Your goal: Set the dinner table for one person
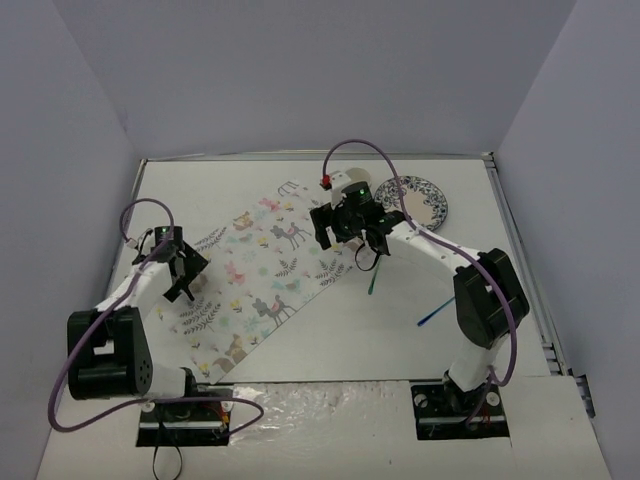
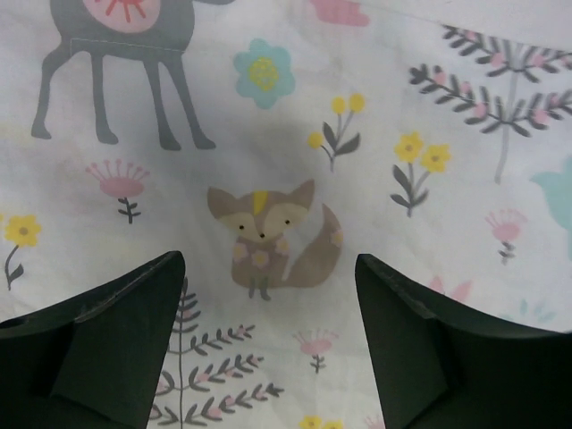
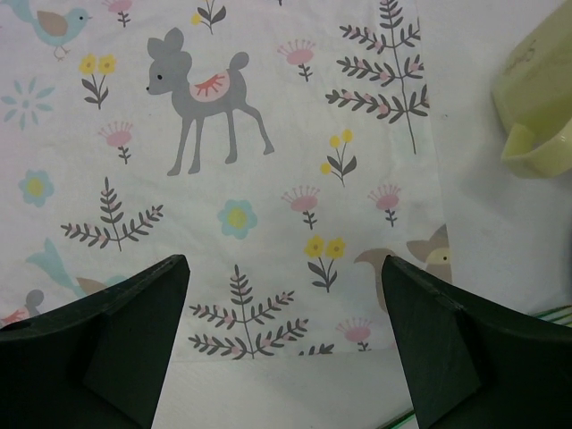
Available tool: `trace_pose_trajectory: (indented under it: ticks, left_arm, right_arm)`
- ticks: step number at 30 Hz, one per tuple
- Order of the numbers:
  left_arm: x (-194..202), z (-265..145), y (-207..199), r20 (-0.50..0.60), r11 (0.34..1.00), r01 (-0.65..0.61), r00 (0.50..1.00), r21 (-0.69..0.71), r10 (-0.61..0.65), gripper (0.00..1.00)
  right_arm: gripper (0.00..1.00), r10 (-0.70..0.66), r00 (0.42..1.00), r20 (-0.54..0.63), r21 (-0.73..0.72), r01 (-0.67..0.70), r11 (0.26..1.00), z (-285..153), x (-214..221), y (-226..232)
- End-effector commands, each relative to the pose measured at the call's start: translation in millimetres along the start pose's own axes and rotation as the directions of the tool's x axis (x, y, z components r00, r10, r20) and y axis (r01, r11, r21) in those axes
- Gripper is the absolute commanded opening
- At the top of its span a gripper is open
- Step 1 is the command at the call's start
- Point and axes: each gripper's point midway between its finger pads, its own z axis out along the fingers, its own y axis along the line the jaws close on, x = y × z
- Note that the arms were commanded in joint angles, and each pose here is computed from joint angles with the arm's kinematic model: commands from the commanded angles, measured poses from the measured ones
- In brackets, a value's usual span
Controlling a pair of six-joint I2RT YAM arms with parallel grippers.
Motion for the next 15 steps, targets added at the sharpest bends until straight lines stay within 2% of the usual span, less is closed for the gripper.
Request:
trace_pose_trajectory:
  ticks: [1,5,11,15]
  left_arm:
    - [-25.4,-55.1,-26.8,0.106,0.986,-0.026,0.994,0.166,0.008,0.79]
    - [-13.2,-69.1,-32.5,0.126,0.976,-0.078,0.991,0.203,0.053,0.81]
    - [14.6,-32.3,-23.4,0.054,0.988,-0.080,0.996,0.133,0.073,0.81]
    - [21.5,-9.3,-23.1,0.022,0.994,-0.068,0.998,0.088,0.066,0.77]
  right_arm:
    - [0.85,0.007,0.999,0.040,-0.022,-0.006,1.000,16.3,-16.0,0.7]
    - [0.83,0.017,1.000,-0.011,0.028,-0.017,0.999,32.0,4.3,-9.3]
    - [0.81,0.040,0.996,-0.081,0.064,-0.035,0.997,53.4,32.1,-16.9]
    - [0.78,0.048,0.993,-0.106,0.089,-0.039,0.995,63.3,42.6,-21.8]
